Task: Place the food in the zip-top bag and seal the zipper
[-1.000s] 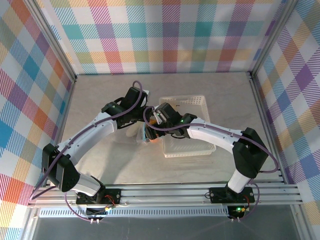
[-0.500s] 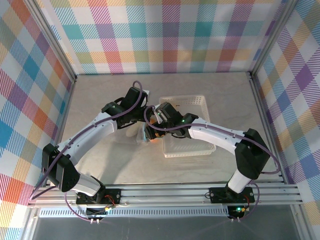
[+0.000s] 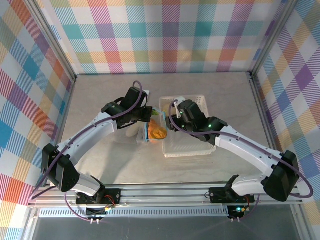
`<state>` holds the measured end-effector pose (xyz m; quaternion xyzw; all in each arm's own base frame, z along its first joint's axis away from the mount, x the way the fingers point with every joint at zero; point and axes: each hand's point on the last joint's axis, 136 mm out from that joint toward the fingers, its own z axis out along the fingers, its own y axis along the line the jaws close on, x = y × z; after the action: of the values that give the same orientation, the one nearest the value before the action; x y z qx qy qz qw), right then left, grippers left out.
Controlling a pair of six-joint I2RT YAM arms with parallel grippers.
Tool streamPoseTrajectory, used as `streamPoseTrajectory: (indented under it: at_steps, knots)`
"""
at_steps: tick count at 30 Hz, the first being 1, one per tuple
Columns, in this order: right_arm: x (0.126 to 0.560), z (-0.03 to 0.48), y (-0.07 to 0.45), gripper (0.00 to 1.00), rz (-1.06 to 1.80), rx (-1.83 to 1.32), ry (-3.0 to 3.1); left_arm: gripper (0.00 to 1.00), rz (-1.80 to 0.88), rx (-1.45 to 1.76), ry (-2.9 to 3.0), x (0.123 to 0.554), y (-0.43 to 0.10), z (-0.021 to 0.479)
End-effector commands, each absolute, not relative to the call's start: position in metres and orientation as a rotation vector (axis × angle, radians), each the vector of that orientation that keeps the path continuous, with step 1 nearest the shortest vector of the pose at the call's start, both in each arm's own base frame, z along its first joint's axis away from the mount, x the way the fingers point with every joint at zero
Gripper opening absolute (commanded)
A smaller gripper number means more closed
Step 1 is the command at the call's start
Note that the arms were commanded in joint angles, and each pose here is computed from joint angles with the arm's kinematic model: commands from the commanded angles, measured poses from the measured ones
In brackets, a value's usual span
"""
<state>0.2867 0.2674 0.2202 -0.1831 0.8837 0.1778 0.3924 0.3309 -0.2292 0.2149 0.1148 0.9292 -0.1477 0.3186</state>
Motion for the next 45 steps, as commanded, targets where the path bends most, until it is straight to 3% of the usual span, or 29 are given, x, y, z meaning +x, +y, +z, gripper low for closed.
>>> streamPoseTrajectory:
  at_steps: [1,8,20,28,32,36,45]
  knots:
    - [0.286,0.183,0.260,0.40,0.441,-0.429,2.367,0.00,-0.417,0.293,2.420,0.331,-0.230,0.225]
    - [0.291,0.174,0.297,0.52,0.618,-0.479,2.415,0.00,-0.408,0.296,2.417,0.329,-0.228,0.226]
    - [0.308,0.164,0.310,0.50,0.618,-0.453,2.447,0.00,-0.398,0.302,2.416,0.327,-0.225,0.226]
    - [0.312,0.149,0.312,0.40,0.620,-0.423,2.498,0.00,-0.394,0.304,2.414,0.327,-0.223,0.227]
    - [0.313,0.144,0.315,0.24,0.634,-0.419,2.510,0.00,-0.394,0.302,2.414,0.326,-0.222,0.226]
    - [0.313,0.148,0.318,0.00,0.656,-0.417,2.504,0.00,-0.382,0.294,2.418,0.325,-0.218,0.224]
    - [0.303,0.231,0.326,0.00,0.753,-0.558,2.378,0.00,-0.285,0.284,2.407,0.319,-0.197,0.240]
